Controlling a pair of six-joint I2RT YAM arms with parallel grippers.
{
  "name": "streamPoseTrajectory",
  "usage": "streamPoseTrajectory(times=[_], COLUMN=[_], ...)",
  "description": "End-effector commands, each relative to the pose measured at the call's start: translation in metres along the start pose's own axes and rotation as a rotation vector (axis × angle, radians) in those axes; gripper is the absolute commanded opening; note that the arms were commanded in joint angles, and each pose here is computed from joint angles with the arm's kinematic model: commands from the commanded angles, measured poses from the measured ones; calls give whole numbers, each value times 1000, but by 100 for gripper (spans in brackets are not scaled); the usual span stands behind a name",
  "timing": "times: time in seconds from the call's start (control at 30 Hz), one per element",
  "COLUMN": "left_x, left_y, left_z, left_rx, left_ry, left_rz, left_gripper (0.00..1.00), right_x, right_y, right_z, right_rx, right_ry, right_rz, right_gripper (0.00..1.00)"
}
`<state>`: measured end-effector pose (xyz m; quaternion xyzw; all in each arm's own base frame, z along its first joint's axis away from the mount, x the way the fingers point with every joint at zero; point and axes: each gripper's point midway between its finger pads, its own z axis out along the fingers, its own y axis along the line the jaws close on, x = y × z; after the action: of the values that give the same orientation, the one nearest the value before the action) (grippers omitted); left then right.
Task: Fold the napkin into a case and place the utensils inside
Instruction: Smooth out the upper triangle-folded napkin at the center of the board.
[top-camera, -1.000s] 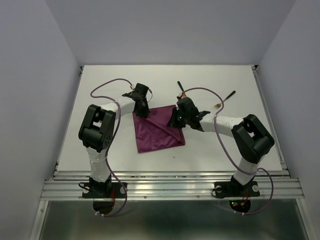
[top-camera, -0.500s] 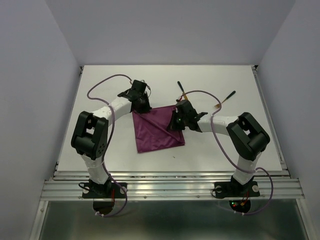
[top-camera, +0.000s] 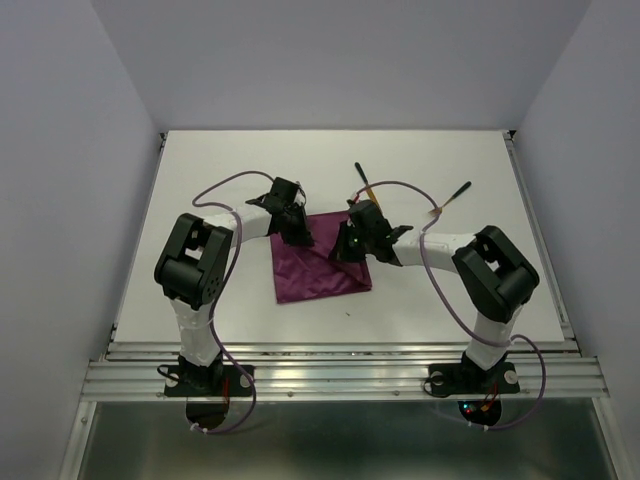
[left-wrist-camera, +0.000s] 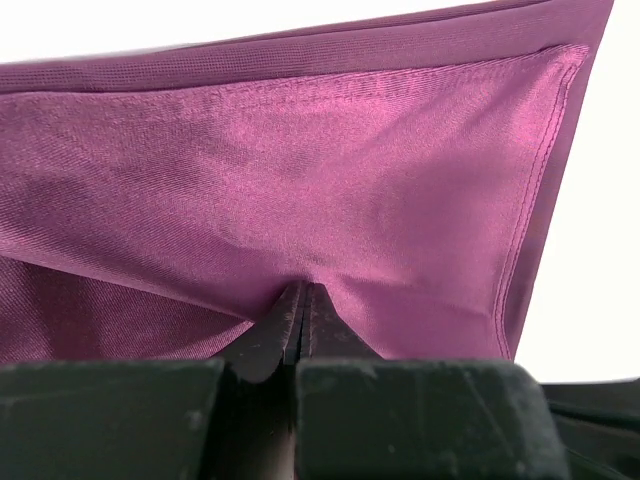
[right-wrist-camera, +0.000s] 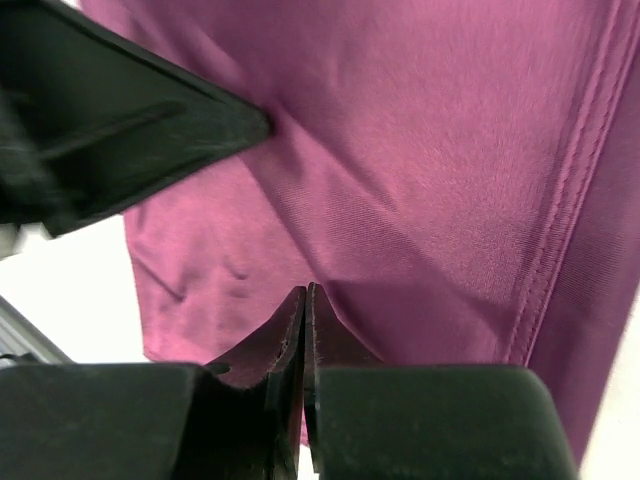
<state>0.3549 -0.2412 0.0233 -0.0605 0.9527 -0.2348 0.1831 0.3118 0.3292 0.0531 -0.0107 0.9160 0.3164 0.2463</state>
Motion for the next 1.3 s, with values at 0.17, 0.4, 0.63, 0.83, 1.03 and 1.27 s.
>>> streamPoseTrajectory(times=[0.17, 0.4, 0.63, 0.83, 1.03, 1.27], left_x=[-5, -20, -30, -30, -37, -40], left_y=[0, -11, -18, -18, -23, -18], left_z=[-14, -36, -45, -42, -55, -73], left_rx=[-32, -25, -17, -20, -18, -62], left_ry=[-30, -84, -110, -106, -131, -162], left_rz=[34, 62, 76, 76, 82, 86], left_gripper=[0, 0, 0, 0, 0, 0], right_x=[15, -16, 7, 44, 54, -10], right_y=[-7, 12, -15, -51, -62, -50], right_z=[20, -20, -44, -44, -42, -86], right_rx=[5, 1, 88, 161, 198, 255], right_ry=[36, -81, -50, 26, 52, -229], right_rz=[5, -30, -41, -29, -31, -52], right_gripper=[4, 4, 5, 6, 4, 6])
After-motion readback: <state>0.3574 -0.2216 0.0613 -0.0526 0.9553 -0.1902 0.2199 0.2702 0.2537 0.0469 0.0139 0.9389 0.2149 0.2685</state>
